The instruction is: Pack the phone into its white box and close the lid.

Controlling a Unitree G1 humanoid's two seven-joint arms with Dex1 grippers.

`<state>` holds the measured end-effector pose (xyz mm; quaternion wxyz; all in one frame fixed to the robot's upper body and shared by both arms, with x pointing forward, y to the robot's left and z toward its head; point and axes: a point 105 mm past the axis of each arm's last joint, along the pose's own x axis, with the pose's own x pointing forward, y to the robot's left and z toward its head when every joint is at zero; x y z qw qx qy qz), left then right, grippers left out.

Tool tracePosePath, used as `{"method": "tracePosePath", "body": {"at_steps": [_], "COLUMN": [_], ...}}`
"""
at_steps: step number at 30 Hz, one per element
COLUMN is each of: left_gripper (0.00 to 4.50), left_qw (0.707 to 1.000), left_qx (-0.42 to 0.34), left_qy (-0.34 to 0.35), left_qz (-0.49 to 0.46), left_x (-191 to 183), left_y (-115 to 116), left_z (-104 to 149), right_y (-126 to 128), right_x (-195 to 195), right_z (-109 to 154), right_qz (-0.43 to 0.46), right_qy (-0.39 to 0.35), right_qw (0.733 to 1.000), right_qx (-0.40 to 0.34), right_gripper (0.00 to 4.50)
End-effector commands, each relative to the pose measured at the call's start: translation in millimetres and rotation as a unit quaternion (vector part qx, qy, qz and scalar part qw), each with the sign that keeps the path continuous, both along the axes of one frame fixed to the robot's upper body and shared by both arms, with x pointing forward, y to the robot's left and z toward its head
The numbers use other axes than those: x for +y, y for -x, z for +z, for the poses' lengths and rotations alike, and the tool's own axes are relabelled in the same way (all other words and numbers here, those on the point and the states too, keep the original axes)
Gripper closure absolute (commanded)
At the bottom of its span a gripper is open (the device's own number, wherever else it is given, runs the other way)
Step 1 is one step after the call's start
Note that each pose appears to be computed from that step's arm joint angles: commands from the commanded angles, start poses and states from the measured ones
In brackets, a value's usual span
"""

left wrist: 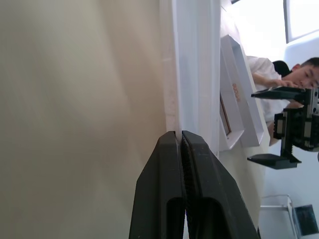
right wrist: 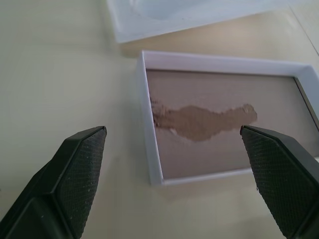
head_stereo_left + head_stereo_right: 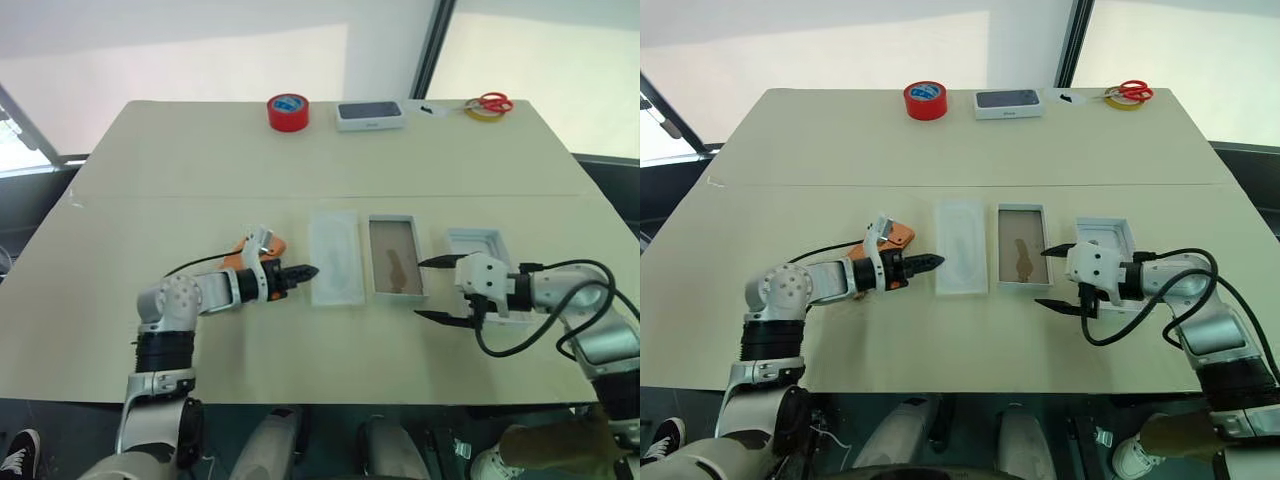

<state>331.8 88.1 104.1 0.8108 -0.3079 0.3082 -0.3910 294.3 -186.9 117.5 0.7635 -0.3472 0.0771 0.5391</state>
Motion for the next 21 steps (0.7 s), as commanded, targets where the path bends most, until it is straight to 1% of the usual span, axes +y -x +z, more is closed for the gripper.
{"method": "tracePosePath", "body": {"at_steps": [1, 2, 4, 5, 6, 7, 9, 11, 12, 14, 16, 21], "left_gripper": [4.45, 4.45, 4.5, 4.5, 4.5, 4.5, 4.5, 4.5, 4.5, 4.5, 4.5, 4.5], "left_qw": [0.999, 0.998, 0.998, 0.998, 0.997, 0.997, 0.997, 0.997, 0.997, 0.998, 0.997, 0.995], "left_qx": [-0.047, -0.047, -0.057, -0.063, -0.065, -0.064, -0.069, -0.065, -0.063, -0.059, -0.061, -0.06], "left_qy": [0.024, 0.029, 0.021, 0.015, 0.012, 0.014, 0.012, 0.029, 0.03, 0.028, 0.041, 0.079], "left_qz": [0.014, 0.016, 0.021, 0.024, 0.027, 0.031, 0.029, 0.019, 0.016, 0.017, 0.019, 0.016], "left_x": [9.2, 10.8, 12.5, 13.2, 13.6, 14.0, 13.8, 12.2, 11.8, 11.7, 11.0, 5.7], "left_y": [-7.5, -8.0, -8.9, -9.4, -9.9, -10.3, -9.0, -5.5, -4.2, -3.5, -3.9, -4.0], "left_z": [33.5, 36.7, 40.5, 41.3, 42.0, 43.0, 45.6, 50.3, 50.8, 50.7, 54.5, 64.2], "right_y": [-3.2, -3.7, -4.0, -4.4, -5.3, -6.4, -8.7, -8.7, -8.4, -8.7, -6.5, -1.2], "right_x": [12.2, 14.8, 18.0, 18.1, 17.8, 17.4, 16.1, 19.1, 22.4, 27.5, 34.9, 71.0], "right_z": [1.9, -0.6, -7.9, -12.7, -16.7, -19.9, -24.3, -21.8, -18.0, -12.5, -10.2, -5.8], "right_qz": [0.031, 0.037, 0.048, 0.049, 0.05, 0.051, 0.048, 0.053, 0.056, 0.059, 0.068, 0.084], "right_qy": [0.0, 0.001, 0.011, 0.02, 0.031, 0.041, 0.051, 0.043, 0.031, 0.013, 0.004, -0.041], "right_qw": [1.0, 0.999, 0.998, 0.998, 0.997, 0.997, 0.996, 0.996, 0.996, 0.996, 0.995, 0.993], "right_qx": [0.003, 0.012, 0.028, 0.041, 0.045, 0.048, 0.055, 0.062, 0.065, 0.067, 0.07, 0.07], "right_gripper": [0.0, 0.0, 0.53, 0.88, 1.34, 1.95, 2.92, 4.02, 4.48, 4.48, 4.48, 4.48]}}
